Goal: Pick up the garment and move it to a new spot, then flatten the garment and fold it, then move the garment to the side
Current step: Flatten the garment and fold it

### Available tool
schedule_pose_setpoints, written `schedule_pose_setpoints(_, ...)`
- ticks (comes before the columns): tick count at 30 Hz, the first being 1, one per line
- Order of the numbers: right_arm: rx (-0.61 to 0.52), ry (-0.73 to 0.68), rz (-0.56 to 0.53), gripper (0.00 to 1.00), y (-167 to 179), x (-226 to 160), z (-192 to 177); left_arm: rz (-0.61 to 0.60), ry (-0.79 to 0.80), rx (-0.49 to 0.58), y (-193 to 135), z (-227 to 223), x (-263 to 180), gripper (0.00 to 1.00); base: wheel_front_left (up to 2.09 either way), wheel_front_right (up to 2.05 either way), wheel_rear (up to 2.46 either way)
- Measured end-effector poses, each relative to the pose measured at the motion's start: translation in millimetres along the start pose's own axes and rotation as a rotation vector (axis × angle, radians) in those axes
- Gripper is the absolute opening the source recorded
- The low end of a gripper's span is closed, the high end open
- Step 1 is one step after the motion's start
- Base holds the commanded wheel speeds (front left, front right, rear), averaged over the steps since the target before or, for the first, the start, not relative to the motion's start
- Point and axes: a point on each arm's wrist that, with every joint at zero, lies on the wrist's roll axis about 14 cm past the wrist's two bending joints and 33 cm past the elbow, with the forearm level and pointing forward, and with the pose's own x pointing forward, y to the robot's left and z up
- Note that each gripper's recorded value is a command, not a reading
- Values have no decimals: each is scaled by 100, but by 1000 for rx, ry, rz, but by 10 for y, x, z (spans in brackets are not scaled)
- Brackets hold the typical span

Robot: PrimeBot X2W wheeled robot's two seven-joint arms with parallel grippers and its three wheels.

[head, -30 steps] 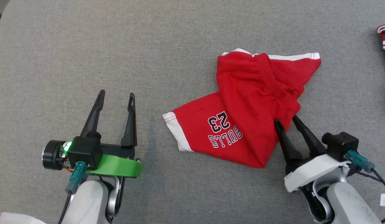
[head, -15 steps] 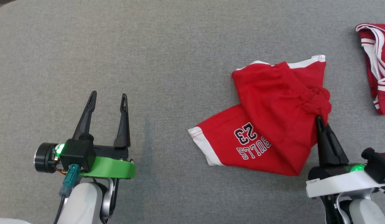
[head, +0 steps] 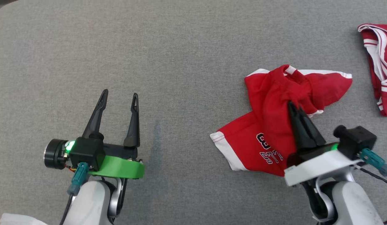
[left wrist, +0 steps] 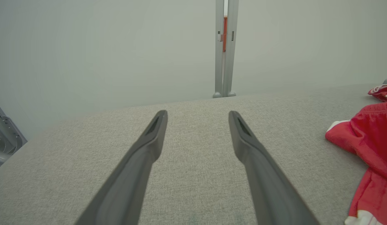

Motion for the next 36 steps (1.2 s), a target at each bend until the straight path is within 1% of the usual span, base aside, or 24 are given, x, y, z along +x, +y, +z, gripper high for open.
schedule_pose_setpoints(4,35,39,77,0,261,207,-155,10,4,-3,28,-12,-2,100,0,0,0)
schedule_pose_setpoints(5,45,47,96,21,323,256,-200,14,7,-3,40,-18,-4,100,0,0,0)
schedule_pose_setpoints(6,55,54,110,31,372,298,-240,19,8,-3,55,-22,-6,100,0,0,0)
schedule_pose_setpoints(7,59,68,123,47,414,338,-297,24,10,-4,68,-28,-8,100,0,0,0)
schedule_pose_setpoints(8,61,73,130,78,437,367,-328,28,11,-4,80,-32,-9,100,0,0,0)
schedule_pose_setpoints(9,64,74,142,100,474,396,-353,33,13,-3,95,-38,-12,100,0,0,0)
schedule_pose_setpoints(11,60,63,174,100,561,449,-360,42,17,-4,118,-52,-21,100,0,0,0)
schedule_pose_setpoints(15,23,-2,247,100,701,473,-244,52,17,-4,147,-52,-23,100,0,0,0)
schedule_pose_setpoints(18,-21,-61,263,100,644,470,-85,54,14,-2,153,-44,-16,100,0,0,0)
schedule_pose_setpoints(21,-59,-126,245,100,520,459,122,55,12,-3,153,-41,-13,100,0,0,0)
schedule_pose_setpoints(24,-104,-193,182,100,279,412,365,51,13,-3,137,-42,-25,100,0,0,0)
schedule_pose_setpoints(26,-125,-203,125,100,83,324,427,51,12,-1,135,-37,-32,100,0,0,0)
schedule_pose_setpoints(29,-156,-194,32,100,-218,153,471,53,13,0,135,-32,-61,100,0,0,0)
schedule_pose_setpoints(32,-172,-166,-47,100,-438,-44,457,53,15,1,133,-30,-102,100,0,0,0)
schedule_pose_setpoints(36,-158,-131,-109,100,-522,-289,392,50,17,2,115,-23,-160,100,0,0,0)
